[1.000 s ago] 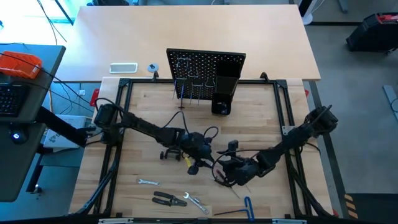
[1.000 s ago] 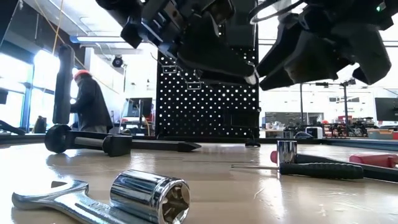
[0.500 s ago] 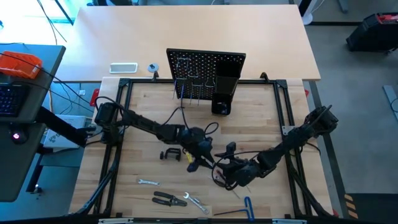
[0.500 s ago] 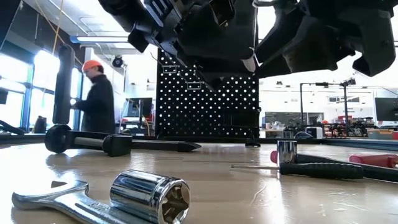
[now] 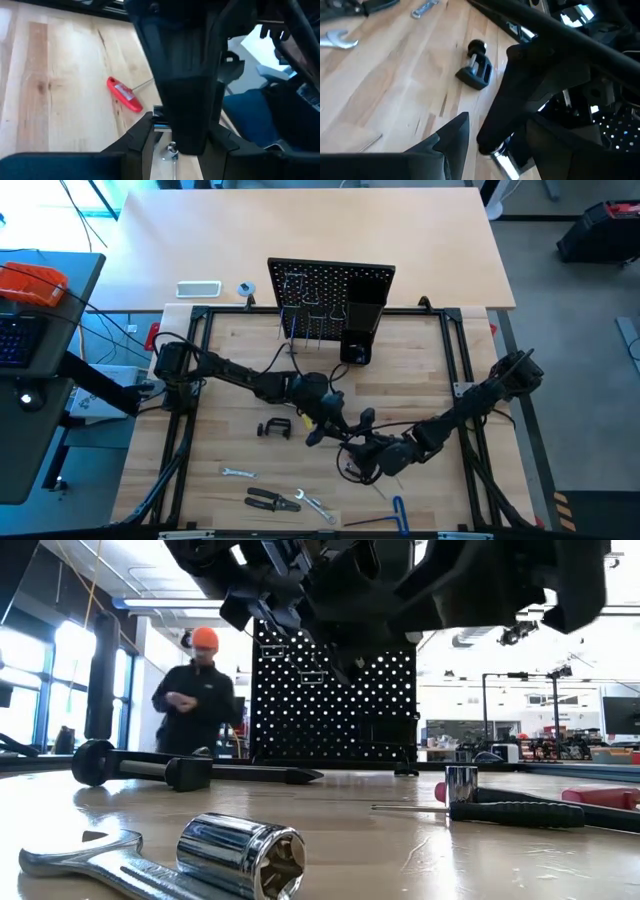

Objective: Hang tools onto peg board
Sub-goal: Put the top left socket into the bottom peg board bin

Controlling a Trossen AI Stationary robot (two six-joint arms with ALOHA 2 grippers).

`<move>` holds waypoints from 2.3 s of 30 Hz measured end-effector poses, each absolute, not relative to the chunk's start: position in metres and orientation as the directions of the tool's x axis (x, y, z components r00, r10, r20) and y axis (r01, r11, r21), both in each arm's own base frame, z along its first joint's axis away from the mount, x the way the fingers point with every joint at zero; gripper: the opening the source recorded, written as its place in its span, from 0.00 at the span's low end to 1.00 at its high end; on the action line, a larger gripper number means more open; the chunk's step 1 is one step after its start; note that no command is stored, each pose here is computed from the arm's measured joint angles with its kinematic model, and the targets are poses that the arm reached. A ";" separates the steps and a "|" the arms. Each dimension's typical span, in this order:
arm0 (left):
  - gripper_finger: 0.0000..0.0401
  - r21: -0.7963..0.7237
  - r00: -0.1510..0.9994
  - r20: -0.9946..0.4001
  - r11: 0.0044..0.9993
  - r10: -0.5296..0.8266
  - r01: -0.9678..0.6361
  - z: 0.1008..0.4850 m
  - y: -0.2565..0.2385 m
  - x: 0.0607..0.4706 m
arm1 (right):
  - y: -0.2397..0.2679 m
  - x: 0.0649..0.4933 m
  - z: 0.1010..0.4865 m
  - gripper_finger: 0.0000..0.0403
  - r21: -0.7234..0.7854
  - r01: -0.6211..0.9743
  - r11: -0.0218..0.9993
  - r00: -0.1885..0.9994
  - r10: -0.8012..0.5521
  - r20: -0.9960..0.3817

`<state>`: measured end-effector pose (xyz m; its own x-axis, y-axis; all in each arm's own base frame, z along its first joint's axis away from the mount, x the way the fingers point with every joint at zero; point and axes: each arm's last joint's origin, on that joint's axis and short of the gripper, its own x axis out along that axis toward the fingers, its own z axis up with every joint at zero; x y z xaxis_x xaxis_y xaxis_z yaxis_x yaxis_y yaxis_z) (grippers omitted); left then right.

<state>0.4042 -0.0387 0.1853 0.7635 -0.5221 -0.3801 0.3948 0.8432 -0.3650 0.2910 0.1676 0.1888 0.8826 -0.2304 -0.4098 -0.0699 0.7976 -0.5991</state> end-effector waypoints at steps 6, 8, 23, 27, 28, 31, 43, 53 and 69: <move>0.25 -0.407 0.751 -0.337 0.807 -0.568 0.428 0.189 -0.040 0.405 | 0.168 0.291 0.189 0.34 -0.603 -0.080 0.794 0.884 -0.222 -0.411; 0.25 -0.414 0.745 -0.336 0.801 -0.577 0.433 0.189 -0.039 0.405 | 0.168 0.291 0.189 0.29 -0.599 -0.083 0.796 0.884 -0.219 -0.413; 0.26 -0.451 0.727 -0.308 0.767 -0.614 0.456 0.191 -0.039 0.405 | 0.168 0.291 0.190 0.21 -0.609 -0.052 0.792 0.884 -0.247 -0.397; 0.28 -0.456 0.725 -0.305 0.763 -0.617 0.457 0.191 -0.040 0.405 | 0.169 0.291 0.191 0.21 -0.604 -0.040 0.796 0.888 -0.249 -0.387; 0.29 -0.460 0.726 -0.305 0.763 -0.617 0.455 0.191 -0.040 0.405 | 0.169 0.291 0.191 0.21 -0.601 -0.037 0.798 0.888 -0.250 -0.387; 0.31 -0.462 0.727 -0.305 0.763 -0.615 0.451 0.191 -0.037 0.405 | 0.169 0.291 0.191 0.20 -0.590 -0.021 0.807 0.887 -0.258 -0.384; 0.41 -0.498 0.686 -0.317 0.731 -0.655 0.467 0.189 -0.033 0.403 | 0.171 0.289 0.190 0.14 -0.571 -0.012 0.821 0.887 -0.255 -0.386; 0.42 -0.513 0.671 -0.331 0.723 -0.663 0.462 0.187 -0.032 0.402 | 0.170 0.287 0.188 0.16 -0.587 0.014 0.810 0.877 -0.292 -0.382; 0.42 -0.560 0.606 -0.515 0.773 -0.606 0.297 0.168 -0.014 0.390 | 0.165 0.284 0.183 0.16 -0.603 0.054 0.796 0.840 -0.363 -0.403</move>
<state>0.3901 -0.0137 0.1681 0.6061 -0.6063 -0.5148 0.2973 0.7730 -0.5604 0.2844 0.1651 0.1830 0.8404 -0.3628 -0.4025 0.0545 0.7956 -0.6034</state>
